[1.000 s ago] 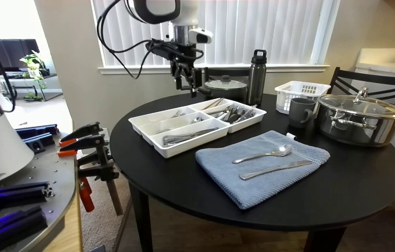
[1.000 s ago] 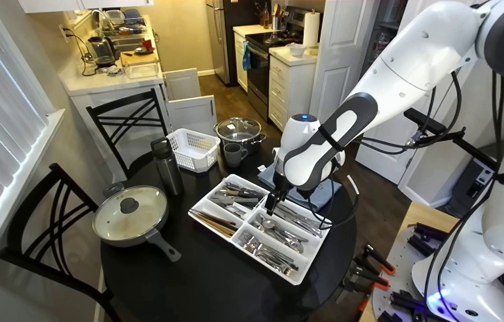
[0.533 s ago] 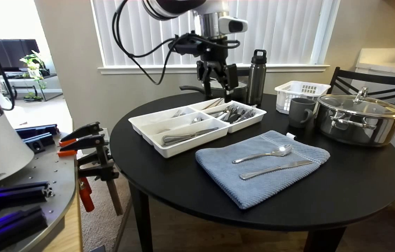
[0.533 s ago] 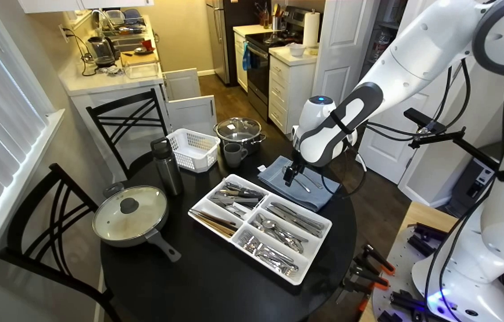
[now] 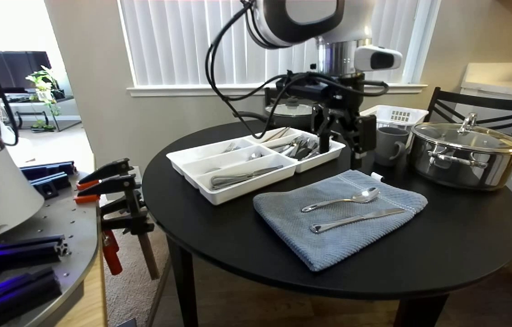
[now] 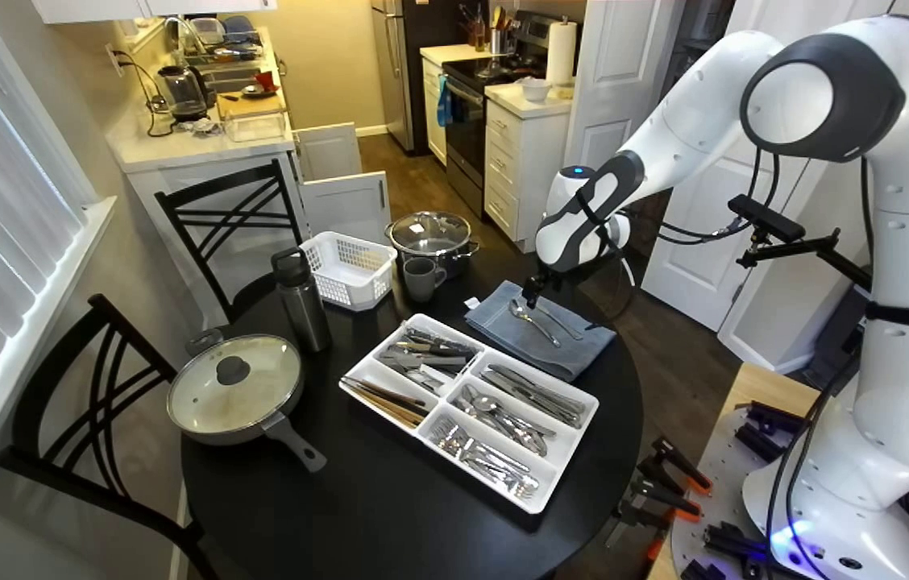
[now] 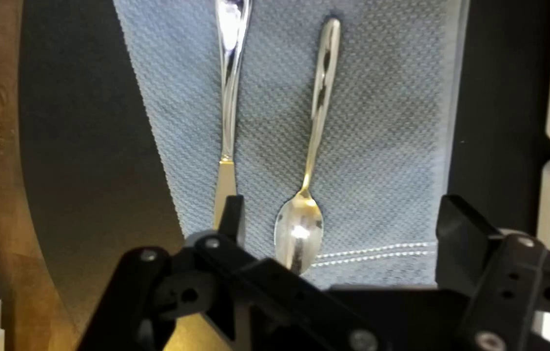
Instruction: Put the cutlery in the tray
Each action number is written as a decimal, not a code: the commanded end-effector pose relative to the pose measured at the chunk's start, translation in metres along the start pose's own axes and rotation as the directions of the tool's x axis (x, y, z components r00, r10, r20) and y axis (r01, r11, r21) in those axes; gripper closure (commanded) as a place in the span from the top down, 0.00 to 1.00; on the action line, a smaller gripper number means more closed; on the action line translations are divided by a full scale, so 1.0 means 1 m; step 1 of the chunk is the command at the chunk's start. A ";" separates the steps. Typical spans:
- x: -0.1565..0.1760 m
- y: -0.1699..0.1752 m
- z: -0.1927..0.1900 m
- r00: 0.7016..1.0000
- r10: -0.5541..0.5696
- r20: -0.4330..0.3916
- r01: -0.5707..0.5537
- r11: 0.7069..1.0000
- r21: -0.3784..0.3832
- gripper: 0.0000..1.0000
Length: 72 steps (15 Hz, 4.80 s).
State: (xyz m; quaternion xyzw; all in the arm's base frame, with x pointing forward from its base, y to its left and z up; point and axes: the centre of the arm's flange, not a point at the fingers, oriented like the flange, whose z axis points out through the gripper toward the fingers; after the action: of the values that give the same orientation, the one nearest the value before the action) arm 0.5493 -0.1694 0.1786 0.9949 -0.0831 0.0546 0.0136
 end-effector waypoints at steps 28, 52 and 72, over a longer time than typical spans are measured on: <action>0.025 0.012 0.083 0.982 0.031 0.184 -0.044 0.997 0.068 0.08; -0.097 -0.220 -0.024 0.856 -0.442 0.267 0.387 0.892 0.235 0.03; -0.069 -0.161 -0.055 0.935 -0.332 0.126 0.315 0.939 0.137 1.00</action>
State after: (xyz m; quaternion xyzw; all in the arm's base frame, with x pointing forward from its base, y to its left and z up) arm 0.5027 0.0445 0.2069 0.9908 0.1128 -0.0475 -0.0586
